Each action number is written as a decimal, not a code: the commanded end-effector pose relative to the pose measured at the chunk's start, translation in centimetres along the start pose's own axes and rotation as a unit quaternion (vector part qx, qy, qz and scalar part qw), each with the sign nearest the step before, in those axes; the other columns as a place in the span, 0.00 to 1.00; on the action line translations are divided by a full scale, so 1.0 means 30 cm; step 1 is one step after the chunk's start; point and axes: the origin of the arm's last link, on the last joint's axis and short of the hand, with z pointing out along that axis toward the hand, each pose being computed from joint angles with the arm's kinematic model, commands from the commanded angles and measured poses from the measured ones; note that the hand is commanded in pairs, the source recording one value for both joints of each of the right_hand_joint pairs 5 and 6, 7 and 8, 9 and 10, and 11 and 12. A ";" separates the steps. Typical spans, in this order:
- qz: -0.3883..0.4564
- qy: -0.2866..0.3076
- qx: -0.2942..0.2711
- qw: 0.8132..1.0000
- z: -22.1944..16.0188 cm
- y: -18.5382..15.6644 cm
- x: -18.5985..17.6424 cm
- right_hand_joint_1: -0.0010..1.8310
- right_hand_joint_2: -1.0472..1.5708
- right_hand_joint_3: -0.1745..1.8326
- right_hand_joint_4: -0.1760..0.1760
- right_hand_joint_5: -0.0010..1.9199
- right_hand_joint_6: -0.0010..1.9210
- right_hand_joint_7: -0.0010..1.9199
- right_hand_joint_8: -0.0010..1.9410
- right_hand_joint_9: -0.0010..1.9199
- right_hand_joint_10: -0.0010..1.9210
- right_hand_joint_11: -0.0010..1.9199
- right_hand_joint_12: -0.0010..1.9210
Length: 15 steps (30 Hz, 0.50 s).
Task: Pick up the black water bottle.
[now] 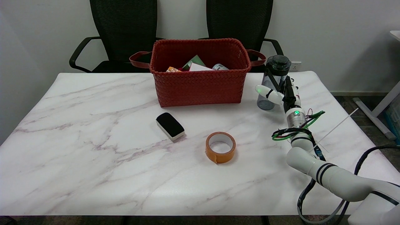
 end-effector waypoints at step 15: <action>0.047 0.013 -0.010 0.999 0.030 -0.011 -0.051 0.57 0.60 0.00 0.50 0.00 0.00 0.00 0.00 0.00 0.00 0.06 0.06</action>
